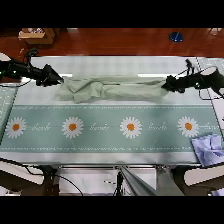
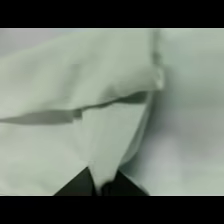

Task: Fold the shirts.

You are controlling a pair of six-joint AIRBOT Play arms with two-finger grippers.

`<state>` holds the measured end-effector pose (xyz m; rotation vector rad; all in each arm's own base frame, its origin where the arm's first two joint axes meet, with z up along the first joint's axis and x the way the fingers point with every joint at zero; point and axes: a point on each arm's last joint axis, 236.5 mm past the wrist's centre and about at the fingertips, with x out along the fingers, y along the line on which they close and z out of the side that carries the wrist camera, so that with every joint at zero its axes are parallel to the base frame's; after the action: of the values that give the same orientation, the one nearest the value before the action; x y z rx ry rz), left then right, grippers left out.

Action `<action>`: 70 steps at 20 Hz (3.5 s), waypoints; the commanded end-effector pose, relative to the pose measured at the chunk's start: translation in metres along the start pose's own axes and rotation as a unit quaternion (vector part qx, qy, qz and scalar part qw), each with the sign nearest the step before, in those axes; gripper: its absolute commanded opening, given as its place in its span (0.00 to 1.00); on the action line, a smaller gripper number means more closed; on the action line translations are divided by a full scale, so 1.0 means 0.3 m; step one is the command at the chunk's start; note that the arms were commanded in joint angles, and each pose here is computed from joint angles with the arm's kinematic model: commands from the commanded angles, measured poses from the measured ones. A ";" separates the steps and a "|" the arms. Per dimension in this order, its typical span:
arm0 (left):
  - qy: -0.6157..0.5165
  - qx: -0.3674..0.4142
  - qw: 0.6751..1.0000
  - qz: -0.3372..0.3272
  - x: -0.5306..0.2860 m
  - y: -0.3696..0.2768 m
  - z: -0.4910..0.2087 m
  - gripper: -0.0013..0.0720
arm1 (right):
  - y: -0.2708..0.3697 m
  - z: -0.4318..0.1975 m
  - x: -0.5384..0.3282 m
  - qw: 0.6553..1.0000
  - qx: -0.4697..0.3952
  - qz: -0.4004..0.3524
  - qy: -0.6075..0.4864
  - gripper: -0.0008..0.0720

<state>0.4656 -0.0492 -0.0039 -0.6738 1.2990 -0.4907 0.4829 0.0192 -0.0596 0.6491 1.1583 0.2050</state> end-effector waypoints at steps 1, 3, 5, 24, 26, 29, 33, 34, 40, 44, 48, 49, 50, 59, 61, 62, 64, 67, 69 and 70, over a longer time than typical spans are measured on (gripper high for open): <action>-0.025 -0.020 0.996 -0.078 -0.017 -0.153 0.037 0.32 | 0.135 0.113 -0.214 0.996 -0.046 0.016 -0.080 0.04; -0.025 -0.012 0.991 -0.128 0.002 -0.284 0.036 0.15 | 0.203 0.139 -0.360 0.989 -0.077 0.012 -0.122 0.04; 0.000 0.006 0.988 -0.152 0.068 -0.397 -0.008 0.10 | 0.242 0.132 -0.468 0.984 -0.106 -0.004 -0.144 0.04; 0.143 0.097 0.974 -0.144 0.863 -0.896 -0.608 0.06 | 0.443 -0.253 -0.778 0.981 -0.184 0.003 -0.061 0.05; 0.159 0.076 0.973 -0.152 0.923 -0.904 -0.663 0.06 | 0.441 -0.281 -0.778 0.982 -0.183 0.003 -0.045 0.04; 0.173 0.045 0.971 -0.156 1.030 -0.909 -0.750 0.06 | 0.443 -0.285 -0.780 0.982 -0.182 0.004 -0.044 0.05; 0.186 0.009 0.971 -0.150 1.036 -0.853 -0.724 0.06 | 0.444 -0.292 -0.779 0.982 -0.183 0.006 -0.039 0.04; 0.176 0.025 0.971 -0.163 0.987 -0.868 -0.678 0.06 | 0.443 -0.290 -0.779 0.982 -0.185 0.005 -0.040 0.04; -0.017 0.136 0.962 -0.235 0.391 -1.022 -0.230 0.06 | 0.567 -0.269 -0.688 0.972 -0.227 0.026 -0.056 0.04; -0.119 0.189 0.945 -0.238 -0.115 -0.961 -0.080 0.06 | 0.784 -0.247 -0.450 0.961 -0.258 0.066 -0.077 0.04; -0.224 0.199 0.933 -0.198 -0.535 -0.831 -0.033 0.06 | 0.980 -0.383 -0.115 0.954 -0.277 0.104 -0.046 0.05; -0.247 0.199 0.930 -0.187 -0.605 -0.810 -0.030 0.06 | 1.017 -0.443 -0.023 0.955 -0.272 0.114 -0.029 0.05; -0.265 0.200 0.926 -0.178 -0.663 -0.794 -0.032 0.06 | 1.052 -0.508 0.055 0.956 -0.262 0.129 -0.011 0.05; -0.196 0.221 0.952 -0.077 -0.574 -0.662 -0.115 0.06 | 0.948 -0.385 -0.027 0.969 -0.212 0.123 -0.010 0.68; -0.180 0.223 0.957 -0.037 -0.541 -0.612 -0.119 0.06 | 0.766 -0.237 -0.170 0.975 -0.209 0.062 -0.039 0.68; -0.173 0.219 0.960 -0.016 -0.529 -0.582 -0.120 0.06 | 0.643 -0.194 -0.234 0.978 -0.203 0.020 -0.036 0.68; -0.157 0.218 0.963 0.034 -0.513 -0.509 -0.125 0.06 | 0.327 -0.171 -0.349 0.981 -0.171 -0.087 0.012 0.68; -0.128 0.203 0.968 0.069 -0.490 -0.436 -0.149 0.06 | 0.054 -0.223 -0.387 0.990 -0.074 -0.111 0.053 0.69; -0.114 0.193 0.972 0.067 -0.463 -0.411 -0.166 0.06 | 0.025 -0.283 -0.324 0.997 -0.023 -0.051 0.060 0.82; -0.107 0.186 0.975 0.065 -0.447 -0.396 -0.176 0.06 | 0.031 -0.308 -0.284 0.998 -0.012 -0.026 0.058 0.82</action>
<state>0.3962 -0.0593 0.1874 -0.3282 0.9400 -0.5525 0.3890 0.0293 0.0151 0.4396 1.2511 0.1973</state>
